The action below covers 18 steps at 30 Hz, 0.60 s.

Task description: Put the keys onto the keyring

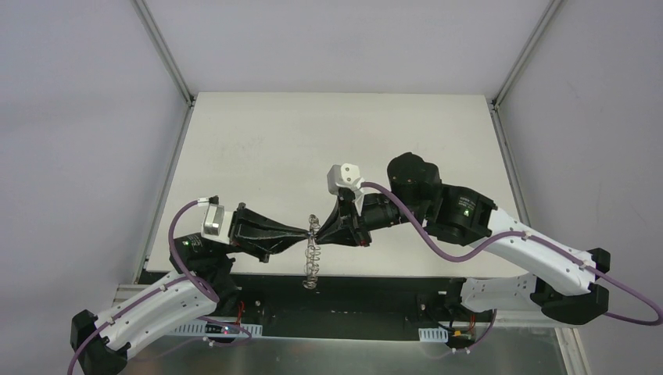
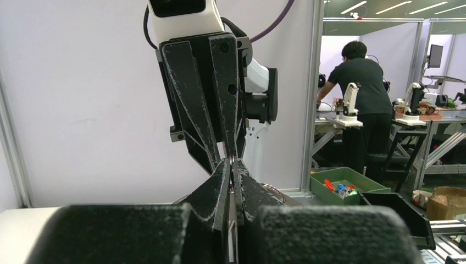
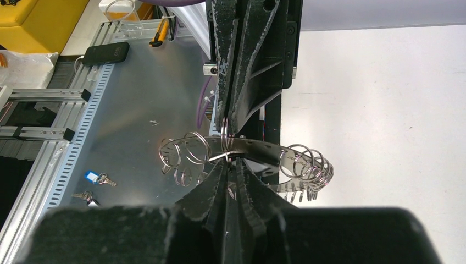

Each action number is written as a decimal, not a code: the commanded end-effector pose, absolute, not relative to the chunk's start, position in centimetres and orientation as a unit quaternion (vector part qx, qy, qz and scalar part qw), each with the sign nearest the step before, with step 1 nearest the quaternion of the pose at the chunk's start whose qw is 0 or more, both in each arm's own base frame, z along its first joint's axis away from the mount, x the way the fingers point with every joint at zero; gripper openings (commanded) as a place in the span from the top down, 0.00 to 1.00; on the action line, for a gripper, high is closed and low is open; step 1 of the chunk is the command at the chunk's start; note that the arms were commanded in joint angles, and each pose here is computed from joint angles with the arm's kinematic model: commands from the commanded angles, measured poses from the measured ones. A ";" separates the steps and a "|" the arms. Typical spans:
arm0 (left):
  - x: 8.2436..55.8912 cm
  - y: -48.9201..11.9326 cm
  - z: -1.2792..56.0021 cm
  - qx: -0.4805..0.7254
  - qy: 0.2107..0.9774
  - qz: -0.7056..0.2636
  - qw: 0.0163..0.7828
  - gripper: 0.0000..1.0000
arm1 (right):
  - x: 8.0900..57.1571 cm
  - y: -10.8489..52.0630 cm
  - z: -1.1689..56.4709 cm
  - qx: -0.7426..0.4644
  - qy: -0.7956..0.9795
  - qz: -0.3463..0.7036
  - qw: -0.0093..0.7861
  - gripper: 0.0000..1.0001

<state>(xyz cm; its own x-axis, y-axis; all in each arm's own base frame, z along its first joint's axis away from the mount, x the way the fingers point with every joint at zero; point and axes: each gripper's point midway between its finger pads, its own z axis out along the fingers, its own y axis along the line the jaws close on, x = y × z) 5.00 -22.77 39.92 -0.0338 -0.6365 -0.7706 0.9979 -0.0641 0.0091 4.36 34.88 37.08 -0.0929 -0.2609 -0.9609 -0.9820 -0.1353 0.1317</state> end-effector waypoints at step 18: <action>3.9 -21.3 42.4 0.306 0.236 -0.655 0.649 1.00 | 3.8 34.5 40.0 -0.558 0.520 0.508 0.400 0.77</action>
